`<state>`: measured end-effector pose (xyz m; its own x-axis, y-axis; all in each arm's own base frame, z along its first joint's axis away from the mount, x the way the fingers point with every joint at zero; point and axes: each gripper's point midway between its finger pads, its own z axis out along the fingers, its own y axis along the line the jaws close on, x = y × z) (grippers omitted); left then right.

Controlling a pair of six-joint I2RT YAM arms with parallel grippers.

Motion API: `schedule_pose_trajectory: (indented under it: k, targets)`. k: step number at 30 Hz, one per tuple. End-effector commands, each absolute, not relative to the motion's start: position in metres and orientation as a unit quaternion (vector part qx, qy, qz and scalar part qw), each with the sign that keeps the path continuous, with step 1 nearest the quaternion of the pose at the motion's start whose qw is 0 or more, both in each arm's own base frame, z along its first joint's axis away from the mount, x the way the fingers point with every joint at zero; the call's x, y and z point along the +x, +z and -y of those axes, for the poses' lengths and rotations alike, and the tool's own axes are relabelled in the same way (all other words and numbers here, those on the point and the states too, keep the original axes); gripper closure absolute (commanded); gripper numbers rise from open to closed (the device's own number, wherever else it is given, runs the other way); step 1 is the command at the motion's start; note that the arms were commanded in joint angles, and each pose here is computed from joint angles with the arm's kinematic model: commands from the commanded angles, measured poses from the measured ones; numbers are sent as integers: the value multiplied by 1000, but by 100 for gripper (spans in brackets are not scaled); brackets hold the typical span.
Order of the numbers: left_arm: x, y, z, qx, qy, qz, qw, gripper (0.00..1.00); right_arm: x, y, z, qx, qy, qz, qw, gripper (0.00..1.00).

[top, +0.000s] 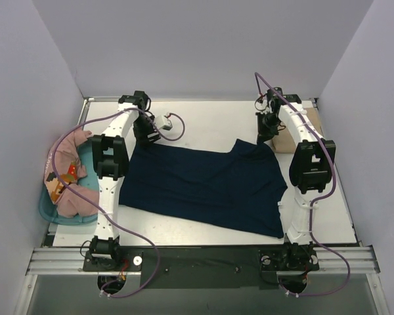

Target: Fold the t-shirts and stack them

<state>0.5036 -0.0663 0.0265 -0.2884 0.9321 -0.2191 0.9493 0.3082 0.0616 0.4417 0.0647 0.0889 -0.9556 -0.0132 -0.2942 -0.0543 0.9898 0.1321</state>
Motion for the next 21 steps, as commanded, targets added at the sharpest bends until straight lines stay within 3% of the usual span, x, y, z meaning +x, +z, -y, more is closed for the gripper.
schedule_pose_trajectory:
  k: [1, 5, 7, 8, 9, 10, 13, 16, 21]
  targets:
    - [506, 24, 61, 607, -16, -790, 90, 22, 436, 106, -66, -22, 65, -986, 155, 100]
    - [511, 16, 56, 609, 4, -789, 79, 25, 431, 108, -67, -25, 63, -986, 154, 100]
    - [503, 15, 56, 617, -2, -785, 66, 40, 427, 111, -66, -23, 62, -986, 155, 100]
    - [499, 16, 61, 623, -10, -779, 64, 57, 425, 113, -66, -21, 61, -986, 157, 100]
    - [490, 18, 61, 627, -21, -777, 53, 65, 424, 114, -65, -20, 60, -985, 157, 100]
    - [487, 20, 64, 633, -27, -772, 54, 100, 422, 119, -65, -16, 61, -985, 162, 100]
    - [490, 41, 65, 618, -18, -781, 85, 100, 414, 137, -66, -6, 67, -982, 177, 100]
    - [516, 92, 68, 571, 20, -800, 181, 100, 396, 145, -66, 4, 70, -983, 171, 100]
    - [503, 147, 70, 559, 48, -786, 258, 100, 331, 141, -71, 17, 68, -991, 119, 100]
